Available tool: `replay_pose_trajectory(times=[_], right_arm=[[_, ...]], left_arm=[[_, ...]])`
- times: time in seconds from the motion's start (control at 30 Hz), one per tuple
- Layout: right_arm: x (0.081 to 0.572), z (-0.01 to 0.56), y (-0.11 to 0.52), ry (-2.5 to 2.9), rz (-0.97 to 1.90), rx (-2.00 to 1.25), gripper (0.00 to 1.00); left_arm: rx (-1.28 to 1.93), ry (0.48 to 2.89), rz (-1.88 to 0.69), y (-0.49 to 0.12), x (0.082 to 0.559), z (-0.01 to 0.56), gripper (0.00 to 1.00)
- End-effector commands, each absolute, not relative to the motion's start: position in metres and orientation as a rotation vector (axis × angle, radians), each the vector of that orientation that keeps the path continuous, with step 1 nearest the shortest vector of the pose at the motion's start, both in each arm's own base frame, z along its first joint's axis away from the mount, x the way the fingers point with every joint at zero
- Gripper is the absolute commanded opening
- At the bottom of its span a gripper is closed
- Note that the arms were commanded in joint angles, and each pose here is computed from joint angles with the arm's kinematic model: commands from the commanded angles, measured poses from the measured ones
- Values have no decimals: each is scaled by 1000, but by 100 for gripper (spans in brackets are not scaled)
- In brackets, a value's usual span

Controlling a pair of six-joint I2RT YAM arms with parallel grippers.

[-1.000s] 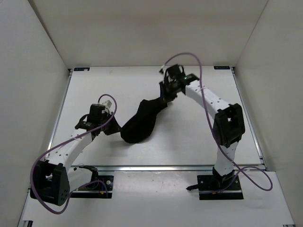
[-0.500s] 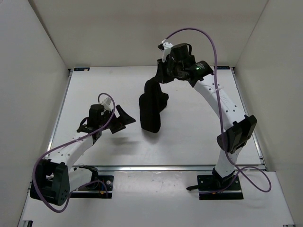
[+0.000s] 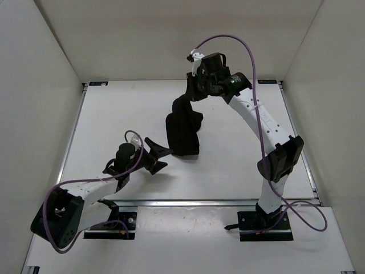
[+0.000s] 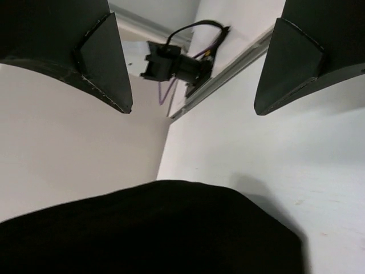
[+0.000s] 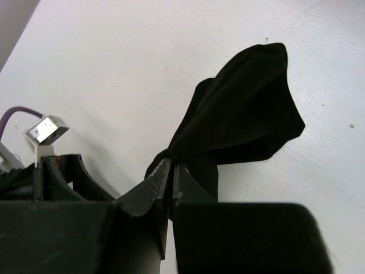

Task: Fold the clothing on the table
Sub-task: Flatten the skirt out

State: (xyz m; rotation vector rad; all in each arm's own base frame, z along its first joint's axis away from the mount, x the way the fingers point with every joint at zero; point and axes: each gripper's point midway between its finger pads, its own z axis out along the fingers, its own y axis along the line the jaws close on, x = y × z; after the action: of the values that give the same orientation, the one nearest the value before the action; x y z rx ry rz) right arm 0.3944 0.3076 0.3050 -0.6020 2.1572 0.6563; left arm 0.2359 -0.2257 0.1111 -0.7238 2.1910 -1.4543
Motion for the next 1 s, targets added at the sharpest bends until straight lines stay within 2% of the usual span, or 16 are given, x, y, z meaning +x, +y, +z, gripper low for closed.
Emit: replay_pose_trajectory(times=[0.0,0.17,0.4,0.7,0.77,0.9,0.97], right_arm=[[395,344,299,2041,621,-583,0],[396,331,285,2082,600,-540,0],[395,330,260,2069,535,-477,0],[383,257,144,2223,414,-167,0],[377,263,131,2208,426,-148,0],[380,283,142,2143,418,-265,0],[390,319,155,2069,429,-316,0]], left_arm=[[-830,1980,-1552,-234,252,150,99],[-915,1911,-1548,-247,262,154,93],[-882,2048,-1529,-289,269,128,89],[-746,2138,-1379,-305,291,115,87],[-719,2139,-1371,-306,295,115,87],[-667,2123,-1347,-302,306,121,90],[-595,2105,-1314,-296,311,127,91]])
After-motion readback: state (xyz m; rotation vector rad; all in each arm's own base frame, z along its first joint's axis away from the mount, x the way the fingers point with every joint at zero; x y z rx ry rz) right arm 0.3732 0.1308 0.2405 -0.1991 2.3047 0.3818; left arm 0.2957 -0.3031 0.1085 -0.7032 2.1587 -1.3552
